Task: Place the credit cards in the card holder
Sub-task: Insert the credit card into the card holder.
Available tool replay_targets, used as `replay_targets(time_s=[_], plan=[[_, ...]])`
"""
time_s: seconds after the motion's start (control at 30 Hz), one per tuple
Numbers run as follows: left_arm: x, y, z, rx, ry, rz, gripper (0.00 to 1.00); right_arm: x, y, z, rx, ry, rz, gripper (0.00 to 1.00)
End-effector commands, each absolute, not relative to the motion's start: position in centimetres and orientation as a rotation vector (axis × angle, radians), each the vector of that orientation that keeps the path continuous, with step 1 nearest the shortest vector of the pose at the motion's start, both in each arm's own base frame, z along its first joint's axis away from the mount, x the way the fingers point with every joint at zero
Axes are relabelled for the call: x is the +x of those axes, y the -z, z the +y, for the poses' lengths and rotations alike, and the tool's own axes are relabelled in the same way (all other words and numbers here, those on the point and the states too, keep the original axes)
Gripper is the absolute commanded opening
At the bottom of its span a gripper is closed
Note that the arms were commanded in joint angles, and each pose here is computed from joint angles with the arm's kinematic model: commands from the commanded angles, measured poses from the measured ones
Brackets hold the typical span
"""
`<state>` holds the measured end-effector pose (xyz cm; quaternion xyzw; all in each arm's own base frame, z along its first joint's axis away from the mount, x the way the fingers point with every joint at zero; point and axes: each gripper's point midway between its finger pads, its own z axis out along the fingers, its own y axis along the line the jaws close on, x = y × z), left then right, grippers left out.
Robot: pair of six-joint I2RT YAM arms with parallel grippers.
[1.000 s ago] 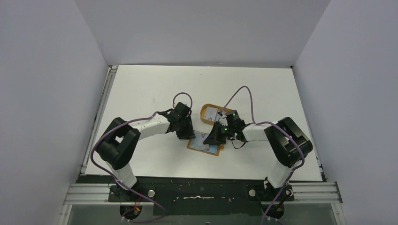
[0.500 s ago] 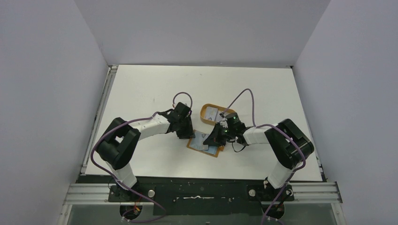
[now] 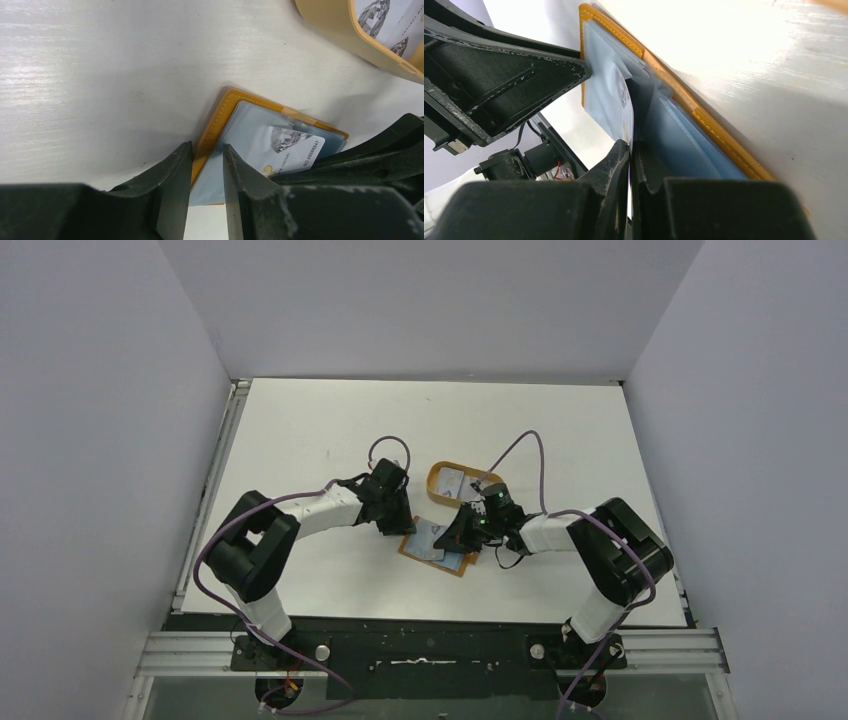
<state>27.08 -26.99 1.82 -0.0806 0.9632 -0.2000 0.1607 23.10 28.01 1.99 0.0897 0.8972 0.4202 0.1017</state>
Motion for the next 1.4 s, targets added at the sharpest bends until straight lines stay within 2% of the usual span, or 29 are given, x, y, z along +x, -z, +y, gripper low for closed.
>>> replay_targets(time_s=[0.0,0.37,1.1,1.37], plan=[[24.6,-0.7,-27.8,-0.197,0.607,2.827,0.24,25.0,-0.1,25.8,0.339,-1.020,2.608,0.00],[24.4,-0.2,-27.7,-0.197,0.591,2.840,0.00,25.0,-0.3,25.1,0.361,-0.996,2.602,0.00],[23.8,0.3,-27.8,-0.248,0.609,2.845,0.00,24.4,-0.6,23.4,0.372,-0.926,2.593,0.00],[23.4,0.3,-28.4,-0.257,0.640,2.847,0.00,24.7,-0.8,24.9,0.363,-0.975,2.579,0.00]])
